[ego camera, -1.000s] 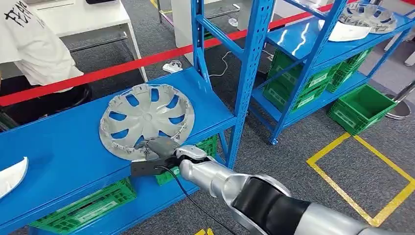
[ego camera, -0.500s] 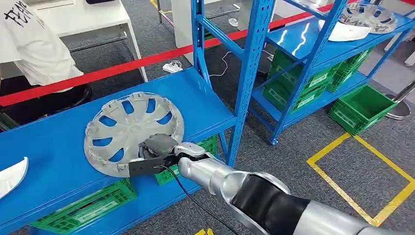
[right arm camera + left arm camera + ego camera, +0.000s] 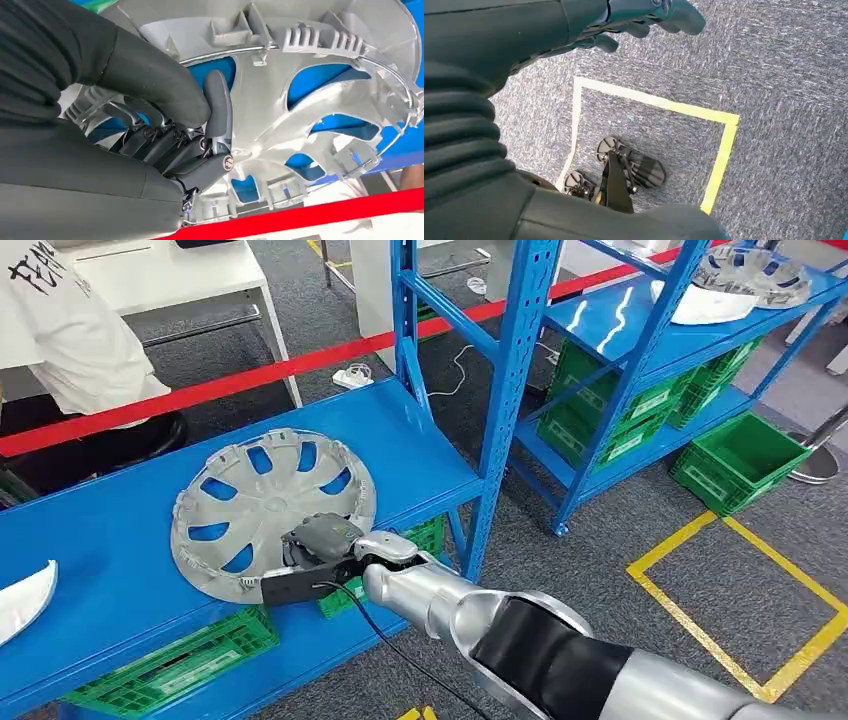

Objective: Take the parts from the cabinet and place them on the table.

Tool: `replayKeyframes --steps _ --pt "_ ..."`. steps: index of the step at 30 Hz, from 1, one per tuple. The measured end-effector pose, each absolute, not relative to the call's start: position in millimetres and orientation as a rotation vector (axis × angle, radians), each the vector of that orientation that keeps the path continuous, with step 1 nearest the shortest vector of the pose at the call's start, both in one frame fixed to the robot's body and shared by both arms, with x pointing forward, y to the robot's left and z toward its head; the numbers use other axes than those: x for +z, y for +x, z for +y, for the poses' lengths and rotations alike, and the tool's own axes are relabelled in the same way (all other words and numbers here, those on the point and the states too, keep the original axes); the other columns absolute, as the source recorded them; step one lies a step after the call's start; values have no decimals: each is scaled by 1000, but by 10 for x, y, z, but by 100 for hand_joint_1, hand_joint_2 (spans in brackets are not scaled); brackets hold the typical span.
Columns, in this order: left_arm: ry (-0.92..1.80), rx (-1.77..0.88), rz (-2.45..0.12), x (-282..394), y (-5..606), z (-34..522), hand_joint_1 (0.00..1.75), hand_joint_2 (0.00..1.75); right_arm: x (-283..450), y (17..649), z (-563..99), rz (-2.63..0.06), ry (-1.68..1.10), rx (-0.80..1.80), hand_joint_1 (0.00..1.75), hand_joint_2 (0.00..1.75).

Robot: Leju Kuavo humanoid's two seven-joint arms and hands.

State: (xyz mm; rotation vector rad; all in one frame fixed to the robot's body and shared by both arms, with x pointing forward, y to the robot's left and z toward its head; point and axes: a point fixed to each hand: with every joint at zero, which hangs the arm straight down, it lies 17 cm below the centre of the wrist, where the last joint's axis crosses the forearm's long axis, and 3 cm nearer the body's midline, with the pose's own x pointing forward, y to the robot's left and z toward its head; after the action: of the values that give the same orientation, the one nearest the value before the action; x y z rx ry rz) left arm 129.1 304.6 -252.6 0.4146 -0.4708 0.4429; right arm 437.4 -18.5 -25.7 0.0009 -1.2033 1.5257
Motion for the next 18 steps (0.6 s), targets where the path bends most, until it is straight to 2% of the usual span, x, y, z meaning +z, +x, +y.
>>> replayKeyframes --steps 18 --pt "472 407 -451 -2516 1239 3148 0 175 226 4917 -280 -1394 -307 1554 175 175"
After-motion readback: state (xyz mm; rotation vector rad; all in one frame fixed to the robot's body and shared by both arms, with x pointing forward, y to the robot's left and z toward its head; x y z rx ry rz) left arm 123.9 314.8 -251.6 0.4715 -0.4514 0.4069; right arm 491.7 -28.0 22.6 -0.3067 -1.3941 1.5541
